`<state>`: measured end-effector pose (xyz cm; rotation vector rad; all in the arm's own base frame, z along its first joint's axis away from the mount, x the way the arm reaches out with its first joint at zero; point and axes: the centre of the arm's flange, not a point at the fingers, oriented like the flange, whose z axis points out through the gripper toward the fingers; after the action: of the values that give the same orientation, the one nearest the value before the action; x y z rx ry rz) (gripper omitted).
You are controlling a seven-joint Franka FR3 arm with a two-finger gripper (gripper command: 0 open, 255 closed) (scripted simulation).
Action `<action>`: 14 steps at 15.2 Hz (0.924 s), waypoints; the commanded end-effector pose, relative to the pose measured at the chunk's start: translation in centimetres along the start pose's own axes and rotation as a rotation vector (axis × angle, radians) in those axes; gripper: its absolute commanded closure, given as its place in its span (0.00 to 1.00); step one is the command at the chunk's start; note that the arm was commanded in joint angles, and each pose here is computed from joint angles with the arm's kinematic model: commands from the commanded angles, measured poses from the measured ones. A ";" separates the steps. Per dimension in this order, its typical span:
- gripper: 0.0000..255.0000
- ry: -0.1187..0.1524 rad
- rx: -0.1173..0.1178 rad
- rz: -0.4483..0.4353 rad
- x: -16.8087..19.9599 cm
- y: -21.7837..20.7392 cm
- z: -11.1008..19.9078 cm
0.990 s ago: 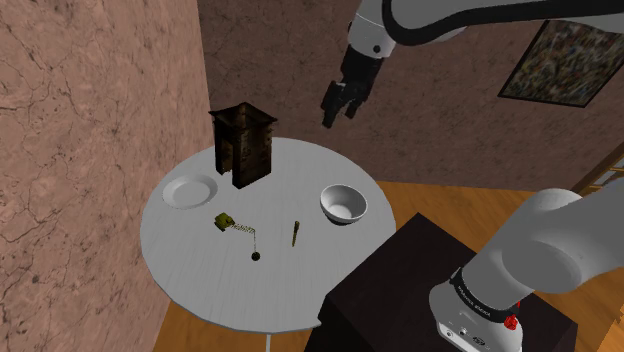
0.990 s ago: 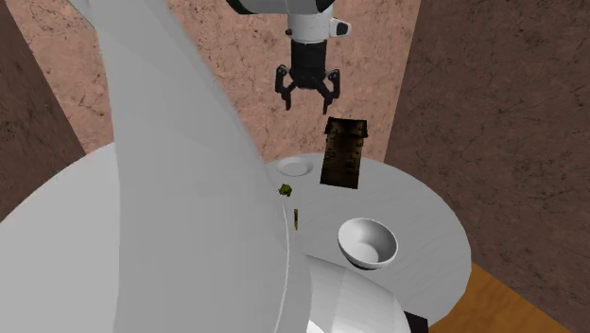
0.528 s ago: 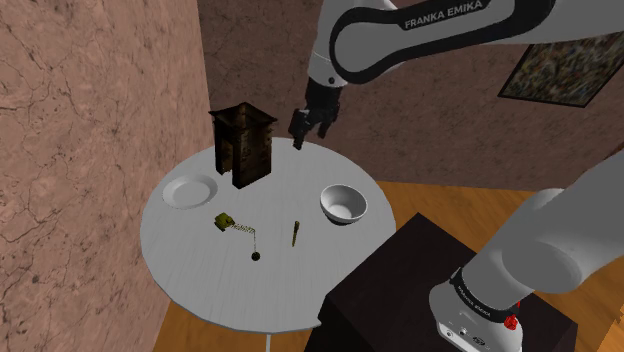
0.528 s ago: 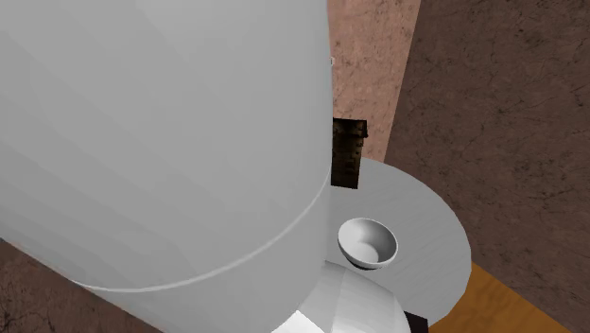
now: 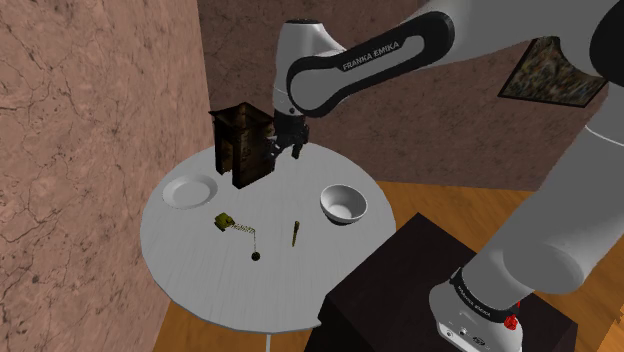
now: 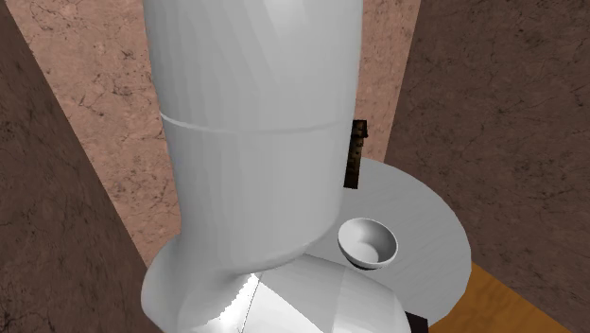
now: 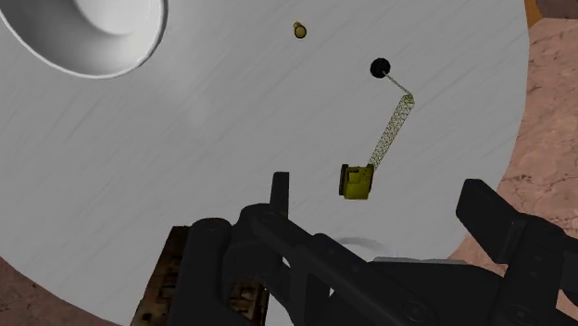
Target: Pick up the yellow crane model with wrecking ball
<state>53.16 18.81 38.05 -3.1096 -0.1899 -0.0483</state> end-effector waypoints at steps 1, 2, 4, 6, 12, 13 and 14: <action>0.00 -0.016 -0.002 0.000 1.5 -0.8 2.4; 0.00 -0.023 -0.003 0.000 2.2 -1.3 3.6; 0.00 -0.039 -0.005 0.000 3.5 -2.1 5.8; 0.00 -0.054 -0.007 0.001 4.9 -3.0 8.1; 0.00 -0.100 -0.012 0.001 8.6 -5.5 15.0; 0.00 -0.108 -0.013 0.001 9.2 -5.9 16.2; 0.00 -0.115 -0.014 0.001 9.8 -6.3 17.4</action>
<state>61.96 26.23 22.33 -3.1272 -0.1914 0.1186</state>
